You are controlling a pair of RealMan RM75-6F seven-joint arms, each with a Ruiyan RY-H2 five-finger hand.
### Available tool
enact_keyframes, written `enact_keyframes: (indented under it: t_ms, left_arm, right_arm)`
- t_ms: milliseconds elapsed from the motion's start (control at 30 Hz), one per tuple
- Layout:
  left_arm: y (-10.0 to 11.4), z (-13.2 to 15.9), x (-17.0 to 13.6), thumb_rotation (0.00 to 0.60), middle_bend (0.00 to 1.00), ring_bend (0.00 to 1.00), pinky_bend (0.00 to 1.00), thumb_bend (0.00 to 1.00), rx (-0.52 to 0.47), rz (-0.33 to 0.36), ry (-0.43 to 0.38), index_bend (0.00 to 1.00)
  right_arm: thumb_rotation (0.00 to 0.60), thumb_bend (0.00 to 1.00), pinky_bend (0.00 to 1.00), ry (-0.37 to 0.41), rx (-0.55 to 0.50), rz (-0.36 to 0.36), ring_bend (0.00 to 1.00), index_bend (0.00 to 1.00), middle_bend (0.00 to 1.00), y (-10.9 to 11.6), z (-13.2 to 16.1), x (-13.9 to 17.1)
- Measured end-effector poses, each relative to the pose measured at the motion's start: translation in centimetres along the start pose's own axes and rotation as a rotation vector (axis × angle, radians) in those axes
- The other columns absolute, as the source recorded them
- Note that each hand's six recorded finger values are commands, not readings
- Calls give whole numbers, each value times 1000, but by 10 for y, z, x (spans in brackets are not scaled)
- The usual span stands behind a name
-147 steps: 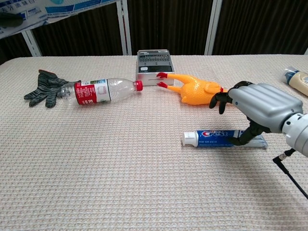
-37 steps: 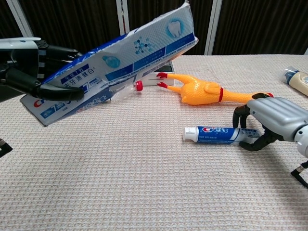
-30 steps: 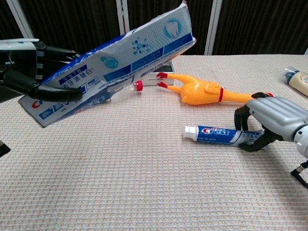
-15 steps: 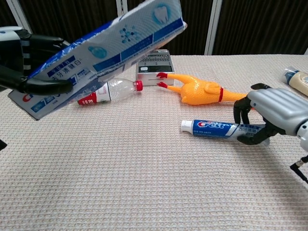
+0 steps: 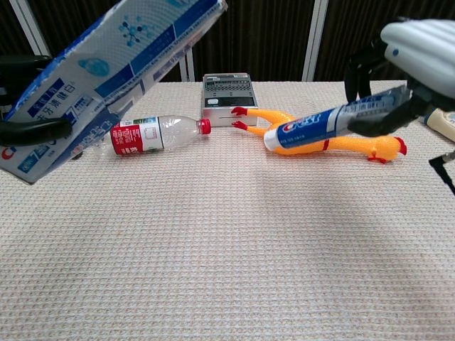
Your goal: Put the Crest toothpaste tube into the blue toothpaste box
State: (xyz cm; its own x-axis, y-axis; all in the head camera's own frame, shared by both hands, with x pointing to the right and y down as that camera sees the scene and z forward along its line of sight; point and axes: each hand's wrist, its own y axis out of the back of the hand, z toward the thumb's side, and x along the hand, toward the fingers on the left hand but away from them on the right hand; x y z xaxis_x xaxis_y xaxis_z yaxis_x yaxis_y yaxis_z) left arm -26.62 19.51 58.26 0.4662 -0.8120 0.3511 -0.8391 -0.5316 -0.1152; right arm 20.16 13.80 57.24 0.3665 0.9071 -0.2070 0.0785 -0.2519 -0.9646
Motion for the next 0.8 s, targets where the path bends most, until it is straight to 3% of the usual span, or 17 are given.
enact_keyframes:
  t_ms: [500,800]
  left_arm:
    - [6,-34,-11,600,450,305,366,390,-12,-82,40,540]
    - [13,-39,-15,600,447,305,366,381,-45,-74,21,543]
  right_arm:
    - [600,373,16,215,122,-152,360,652,614,133,70,-6]
    - [600,393,16,288,211,-214,370,652,614,162,79,-8]
